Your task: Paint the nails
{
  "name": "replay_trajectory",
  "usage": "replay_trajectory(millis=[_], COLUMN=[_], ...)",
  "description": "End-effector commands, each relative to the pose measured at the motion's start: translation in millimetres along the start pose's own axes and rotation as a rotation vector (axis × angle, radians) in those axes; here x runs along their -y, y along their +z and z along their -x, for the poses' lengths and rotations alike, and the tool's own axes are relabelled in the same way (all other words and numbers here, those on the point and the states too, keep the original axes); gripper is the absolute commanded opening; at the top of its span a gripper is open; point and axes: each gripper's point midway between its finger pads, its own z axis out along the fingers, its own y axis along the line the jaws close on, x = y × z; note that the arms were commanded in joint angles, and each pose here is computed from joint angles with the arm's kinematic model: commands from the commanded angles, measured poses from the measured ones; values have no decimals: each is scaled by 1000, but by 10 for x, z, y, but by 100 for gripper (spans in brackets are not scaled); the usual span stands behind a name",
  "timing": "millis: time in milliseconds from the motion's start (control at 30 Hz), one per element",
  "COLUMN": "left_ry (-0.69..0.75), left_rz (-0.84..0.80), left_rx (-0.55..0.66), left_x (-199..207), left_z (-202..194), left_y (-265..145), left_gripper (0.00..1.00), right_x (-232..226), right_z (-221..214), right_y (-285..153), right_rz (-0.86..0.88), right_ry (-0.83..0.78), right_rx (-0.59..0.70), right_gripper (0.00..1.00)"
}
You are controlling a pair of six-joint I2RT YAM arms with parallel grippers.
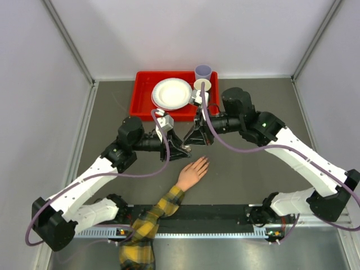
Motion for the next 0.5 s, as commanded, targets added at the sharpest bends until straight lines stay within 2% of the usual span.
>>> replay_trajectory(millis=[0, 67, 100, 133, 200, 233, 267, 333, 467], left_ry=[151, 151, 159, 167, 190, 195, 200, 203, 213], left_rz=[288, 409, 438, 465, 541, 567, 589, 619, 610], left_rx=[167, 204, 218, 226, 246, 251, 246, 248, 257], left_x=[-356, -517, -530, -558, -634, -659, -683, -711, -674], left_z=[492, 541, 562, 579, 610, 625, 610, 608, 624], left_y=[-192, -289, -334, -365, -464, -498, -531, -573, -579], left_gripper=[0, 0, 0, 0, 0, 0, 0, 0, 0], right_x=[158, 92, 247, 162, 411, 443, 271, 294, 224], right_z=[-54, -70, -61, 3, -215, -244, -152, -153, -73], right_y=[132, 319, 368, 446, 554, 558, 631, 758, 840], right_rz=[-172, -254, -385, -416, -644, -718, -732, -801, -771], right_ry=[110, 101, 161, 198, 411, 464, 487, 473, 526], right_rx=[30, 29, 53, 72, 52, 57, 87, 112, 141], right_gripper=[0, 0, 0, 0, 0, 0, 0, 0, 0])
